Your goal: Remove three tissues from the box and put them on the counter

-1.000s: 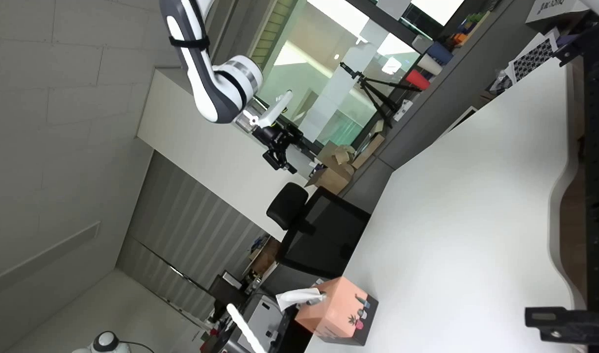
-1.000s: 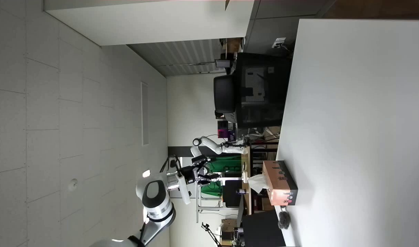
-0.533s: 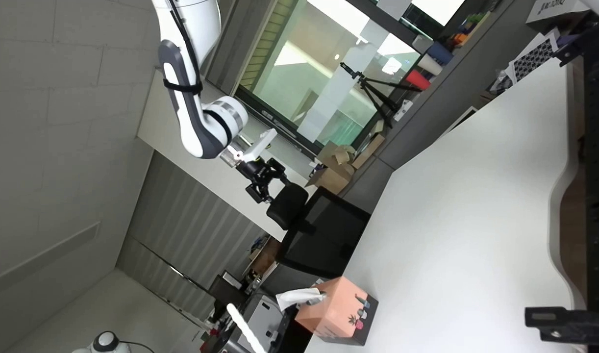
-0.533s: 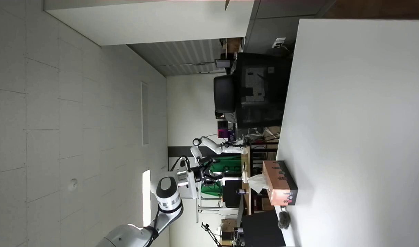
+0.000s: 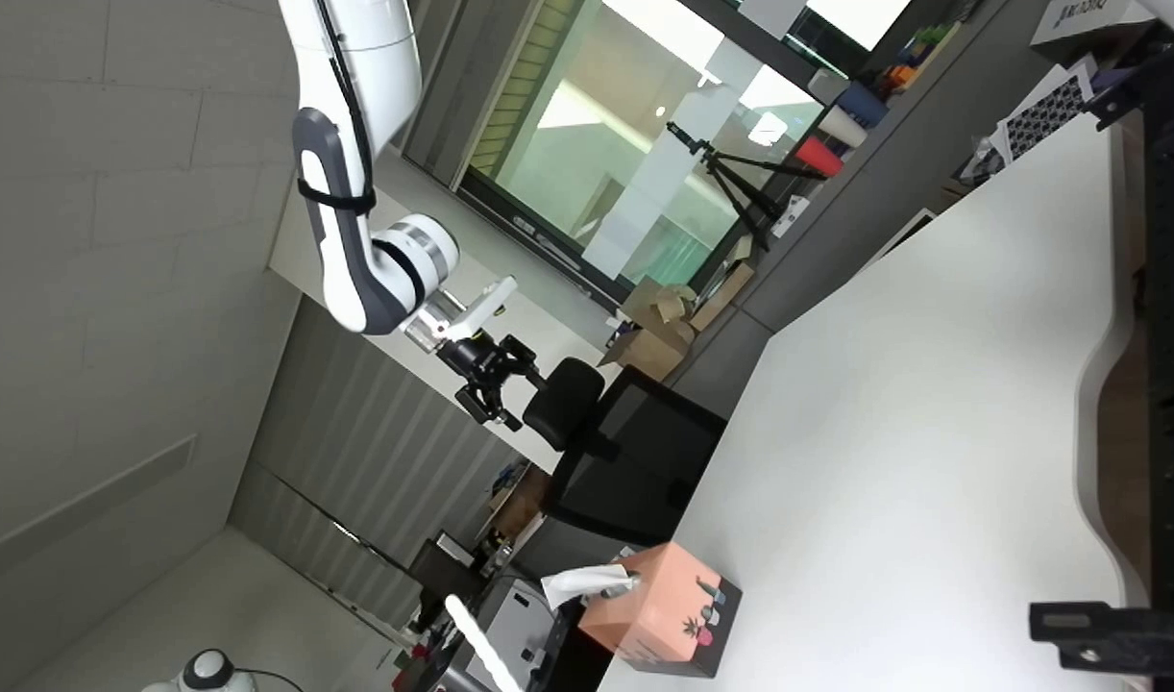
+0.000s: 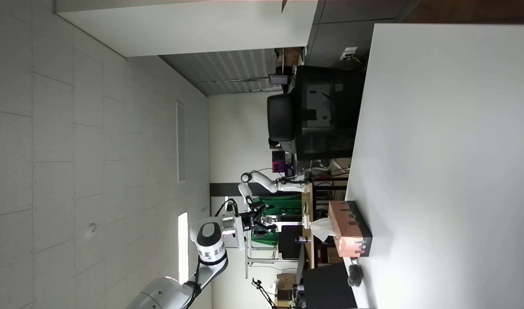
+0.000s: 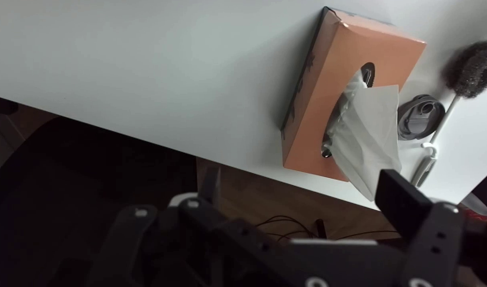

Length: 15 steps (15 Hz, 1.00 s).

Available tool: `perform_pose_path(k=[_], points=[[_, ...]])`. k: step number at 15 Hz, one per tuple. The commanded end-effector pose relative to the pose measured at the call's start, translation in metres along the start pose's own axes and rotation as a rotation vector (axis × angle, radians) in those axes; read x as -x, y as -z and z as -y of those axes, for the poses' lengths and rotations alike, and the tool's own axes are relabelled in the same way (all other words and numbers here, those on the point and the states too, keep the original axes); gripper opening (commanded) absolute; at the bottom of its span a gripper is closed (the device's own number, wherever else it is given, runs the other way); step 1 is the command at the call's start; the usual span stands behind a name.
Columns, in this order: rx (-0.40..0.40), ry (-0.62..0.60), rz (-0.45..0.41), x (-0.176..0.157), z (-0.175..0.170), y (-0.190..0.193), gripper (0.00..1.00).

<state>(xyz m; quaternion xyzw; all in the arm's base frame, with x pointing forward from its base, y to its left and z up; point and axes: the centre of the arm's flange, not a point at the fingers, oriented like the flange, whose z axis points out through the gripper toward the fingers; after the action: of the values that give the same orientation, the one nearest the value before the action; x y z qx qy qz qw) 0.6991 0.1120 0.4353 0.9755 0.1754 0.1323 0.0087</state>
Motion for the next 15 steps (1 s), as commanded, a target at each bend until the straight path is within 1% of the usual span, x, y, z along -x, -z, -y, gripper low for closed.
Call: perform_pose_path(k=[1, 12, 13, 15], points=[[0.000, -0.001, 0.000, 0.000, -0.001, 0.000, 1.00], [0.000, -0.001, 0.000, 0.000, -0.001, 0.000, 1.00], [0.015, -0.007, 0.010, -0.007, 0.001, -0.005, 1.00], [0.016, 0.000, 0.016, -0.016, 0.007, -0.013, 1.00]])
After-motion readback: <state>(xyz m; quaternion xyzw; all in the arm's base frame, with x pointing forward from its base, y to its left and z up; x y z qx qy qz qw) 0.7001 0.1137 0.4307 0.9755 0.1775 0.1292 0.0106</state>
